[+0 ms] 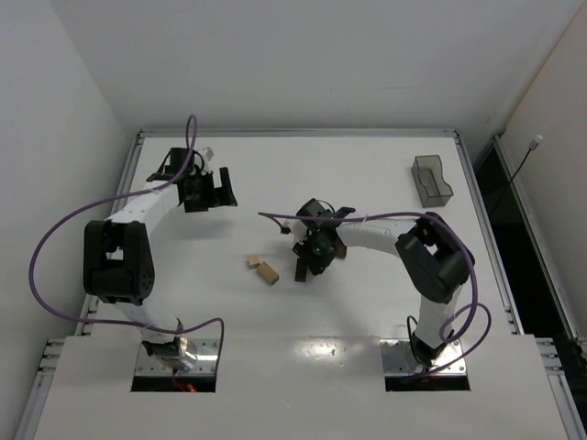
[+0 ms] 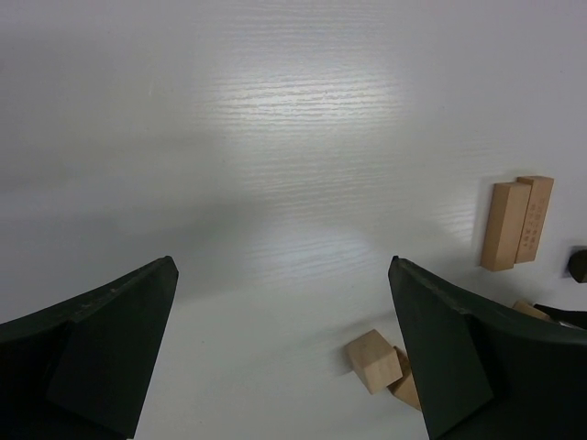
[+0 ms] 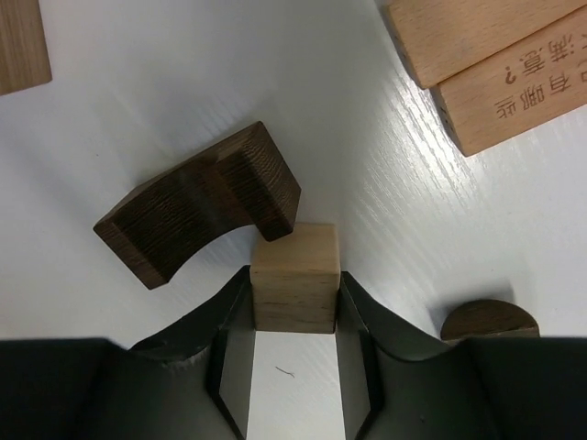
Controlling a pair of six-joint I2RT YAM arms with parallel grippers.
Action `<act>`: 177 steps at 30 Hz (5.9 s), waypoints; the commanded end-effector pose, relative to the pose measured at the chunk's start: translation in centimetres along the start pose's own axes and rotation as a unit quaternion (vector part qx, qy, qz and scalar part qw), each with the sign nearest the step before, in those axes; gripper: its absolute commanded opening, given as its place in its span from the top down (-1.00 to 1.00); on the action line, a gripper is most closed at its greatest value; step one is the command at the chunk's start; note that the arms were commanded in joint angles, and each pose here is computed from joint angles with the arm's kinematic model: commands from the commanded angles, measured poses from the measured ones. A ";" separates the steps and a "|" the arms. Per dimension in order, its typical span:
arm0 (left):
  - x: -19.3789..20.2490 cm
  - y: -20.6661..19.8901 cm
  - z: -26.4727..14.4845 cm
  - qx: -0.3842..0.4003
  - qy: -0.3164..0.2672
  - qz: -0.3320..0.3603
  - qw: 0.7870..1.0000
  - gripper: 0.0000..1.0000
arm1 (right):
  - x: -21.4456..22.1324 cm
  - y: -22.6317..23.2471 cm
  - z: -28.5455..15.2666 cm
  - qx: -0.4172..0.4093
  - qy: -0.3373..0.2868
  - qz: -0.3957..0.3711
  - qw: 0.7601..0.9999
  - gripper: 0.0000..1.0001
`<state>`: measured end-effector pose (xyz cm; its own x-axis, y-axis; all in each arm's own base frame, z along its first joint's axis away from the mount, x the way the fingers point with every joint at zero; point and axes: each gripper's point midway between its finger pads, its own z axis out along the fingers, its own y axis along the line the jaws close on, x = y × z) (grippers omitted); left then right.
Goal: Build the wood block tower
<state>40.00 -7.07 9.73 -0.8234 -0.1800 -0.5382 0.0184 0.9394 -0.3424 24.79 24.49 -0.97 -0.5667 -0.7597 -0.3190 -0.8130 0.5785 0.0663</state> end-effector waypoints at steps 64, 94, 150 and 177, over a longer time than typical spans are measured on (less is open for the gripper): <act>-1.9 5.9 -1.2 -0.181 -0.084 -0.134 0.971 -1.00 | -12.0 -8.0 -0.4 0.131 -0.027 0.413 0.901 1.00; -1.4 5.8 -0.3 -0.171 -0.071 -0.135 0.973 -1.00 | -11.3 -8.4 0.9 0.108 -0.013 0.413 0.904 0.37; -1.8 17.3 -5.6 -0.123 -0.083 -0.250 0.957 -1.00 | -18.2 12.1 -1.7 -0.184 -0.213 -0.394 0.875 -0.17; -1.3 18.4 -3.7 -0.100 -0.056 -0.288 0.951 -1.00 | -18.3 8.0 3.6 -0.126 -0.141 -0.386 0.903 -0.12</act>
<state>38.40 10.86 5.95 -0.6238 -0.6846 -0.3771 -0.5357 0.7258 -0.4314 28.18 43.60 0.47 0.1786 -0.8023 -0.5695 -0.9807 -0.1923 -0.0366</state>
